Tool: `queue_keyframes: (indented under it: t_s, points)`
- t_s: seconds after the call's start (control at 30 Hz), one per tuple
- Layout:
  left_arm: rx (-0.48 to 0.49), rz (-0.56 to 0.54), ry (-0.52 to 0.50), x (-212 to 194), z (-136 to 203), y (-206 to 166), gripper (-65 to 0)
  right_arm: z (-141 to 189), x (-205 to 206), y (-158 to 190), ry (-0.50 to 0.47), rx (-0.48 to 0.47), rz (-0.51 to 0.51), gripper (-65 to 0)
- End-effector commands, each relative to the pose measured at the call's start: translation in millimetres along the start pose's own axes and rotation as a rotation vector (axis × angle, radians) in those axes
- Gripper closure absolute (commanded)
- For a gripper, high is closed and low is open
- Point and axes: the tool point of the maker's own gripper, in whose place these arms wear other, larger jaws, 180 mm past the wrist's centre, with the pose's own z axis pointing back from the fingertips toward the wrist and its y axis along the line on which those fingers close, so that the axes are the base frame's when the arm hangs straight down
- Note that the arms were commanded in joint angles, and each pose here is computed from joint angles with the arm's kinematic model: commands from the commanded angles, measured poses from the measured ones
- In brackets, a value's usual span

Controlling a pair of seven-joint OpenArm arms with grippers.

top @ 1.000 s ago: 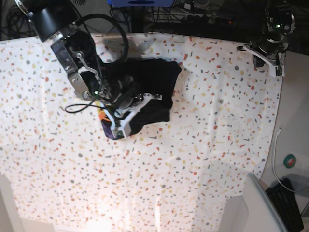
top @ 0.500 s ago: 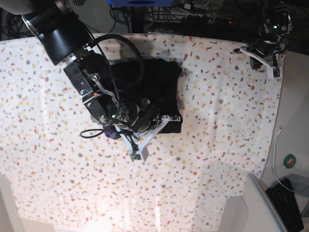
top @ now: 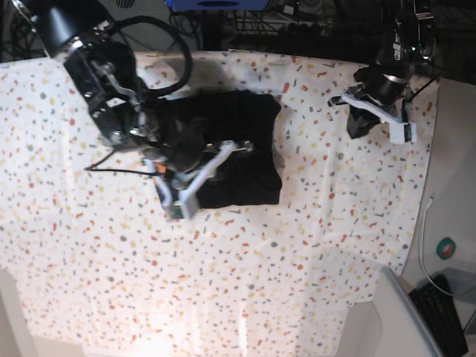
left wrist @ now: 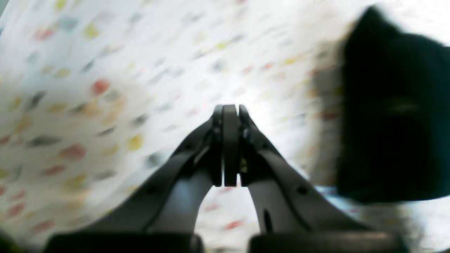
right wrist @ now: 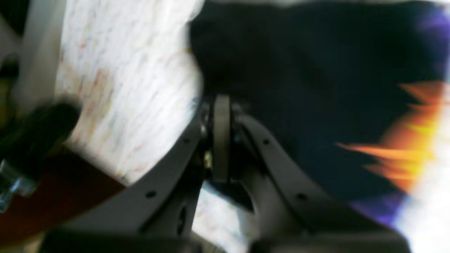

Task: Layout the t-shirt on the table in an organized manner, then fold the t-shirt properly
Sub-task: 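Grasp the bundle edges with both grippers and flip it over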

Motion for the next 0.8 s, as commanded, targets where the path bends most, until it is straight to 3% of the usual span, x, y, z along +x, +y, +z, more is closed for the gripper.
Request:
queue_keyframes:
  t_s: [0.0, 0.1, 0.17, 0.27, 0.4, 0.67, 0.77]
  points:
    - [-0.025, 0.005, -0.03, 9, 1, -6, -8.7, 13, 14, -5, -0.056, 0.003, -0.002, 0.0]
    - [-0.1, 0.084, -0.043, 14, -9, -25, -46.2, 41, 19, -44, -0.105, -0.081, -0.035, 0.0]
    - [-0.156, 0.139, -0.021, 9, -17, -41, -65.0, 51, 14, -68, -0.105, -0.135, -0.054, 0.0]
    - [-0.246, 0.188, 0.013, 3, -34, -70, -65.0, 60, 8, -91, -0.099, -0.191, -0.074, 0.0]
    - [-0.337, 0.171, 0.106, -19, -64, -111, -65.0, 63, -2, -98, -0.081, -0.207, -0.086, 0.0]
    - [-0.319, 0.212, 0.243, -62, -101, -121, -65.0, 65, -5, -102, -0.079, -0.219, -0.095, 0.0]
    - [-0.348, 0.215, 0.294, -81, -104, -142, -65.0, 72, -3, -116, -0.097, -0.253, -0.119, 0.0]
